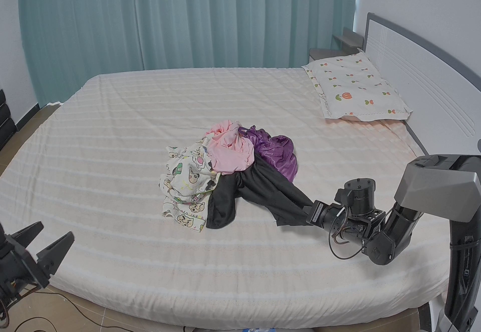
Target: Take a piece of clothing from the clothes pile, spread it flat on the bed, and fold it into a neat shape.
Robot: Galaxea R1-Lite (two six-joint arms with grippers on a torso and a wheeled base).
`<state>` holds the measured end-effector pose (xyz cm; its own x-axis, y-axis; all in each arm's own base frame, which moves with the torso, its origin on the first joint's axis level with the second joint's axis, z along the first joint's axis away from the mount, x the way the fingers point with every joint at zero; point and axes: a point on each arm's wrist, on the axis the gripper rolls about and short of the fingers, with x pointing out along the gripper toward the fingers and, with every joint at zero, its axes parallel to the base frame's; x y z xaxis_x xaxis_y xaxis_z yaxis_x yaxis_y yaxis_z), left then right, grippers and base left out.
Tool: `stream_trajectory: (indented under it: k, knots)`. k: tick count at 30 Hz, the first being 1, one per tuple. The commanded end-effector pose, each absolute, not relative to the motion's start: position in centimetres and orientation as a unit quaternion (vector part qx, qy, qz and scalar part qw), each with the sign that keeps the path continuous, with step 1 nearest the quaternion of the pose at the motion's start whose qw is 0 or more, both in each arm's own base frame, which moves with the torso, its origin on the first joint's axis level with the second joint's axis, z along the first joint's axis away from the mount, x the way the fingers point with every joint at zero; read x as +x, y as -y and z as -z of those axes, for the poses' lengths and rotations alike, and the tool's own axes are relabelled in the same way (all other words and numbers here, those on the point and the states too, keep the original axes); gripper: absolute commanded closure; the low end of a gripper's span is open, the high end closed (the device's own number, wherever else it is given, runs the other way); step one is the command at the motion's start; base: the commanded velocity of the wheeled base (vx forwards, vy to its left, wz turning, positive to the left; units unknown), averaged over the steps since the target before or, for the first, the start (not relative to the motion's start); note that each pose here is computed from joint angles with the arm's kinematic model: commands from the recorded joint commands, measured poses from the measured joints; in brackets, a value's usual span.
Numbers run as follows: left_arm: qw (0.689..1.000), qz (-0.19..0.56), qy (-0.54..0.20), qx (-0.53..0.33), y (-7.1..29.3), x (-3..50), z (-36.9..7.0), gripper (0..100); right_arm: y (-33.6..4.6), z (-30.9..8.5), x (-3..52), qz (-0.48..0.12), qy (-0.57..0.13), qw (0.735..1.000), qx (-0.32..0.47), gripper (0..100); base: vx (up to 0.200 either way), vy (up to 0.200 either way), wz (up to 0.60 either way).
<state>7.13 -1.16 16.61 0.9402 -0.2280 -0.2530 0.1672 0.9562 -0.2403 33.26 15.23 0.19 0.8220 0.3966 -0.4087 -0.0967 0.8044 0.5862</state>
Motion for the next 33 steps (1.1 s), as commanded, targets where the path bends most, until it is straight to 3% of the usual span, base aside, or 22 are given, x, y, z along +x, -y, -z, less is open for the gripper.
stream_trajectory:
  k: [1, 11, 20, 33]
  knots:
    - [0.887, 0.101, -0.364, -0.267, 10.8, 24.2, -11.9, 0, -14.0, -1.2, 30.6, -0.142, -0.242, 0.905, 0.321, 100, 0.0, 0.0, 0.0]
    - [0.859, 0.07, -0.424, -0.279, 15.4, 31.8, -5.3, 0, -13.8, -1.2, 30.4, -0.138, -0.236, 0.9, 0.338, 100, 0.0, 0.0, 0.0]
    - [0.874, 0.048, -0.409, -0.257, 19.0, 35.8, -1.5, 0, -13.7, -1.1, 30.4, -0.137, -0.237, 0.901, 0.338, 100, 0.0, 0.0, 0.0]
    - [0.897, 0.009, -0.366, -0.249, 21.4, 39.8, 1.6, 0, -13.7, -1.1, 30.4, -0.133, -0.235, 0.902, 0.336, 100, 0.0, 0.0, 0.0]
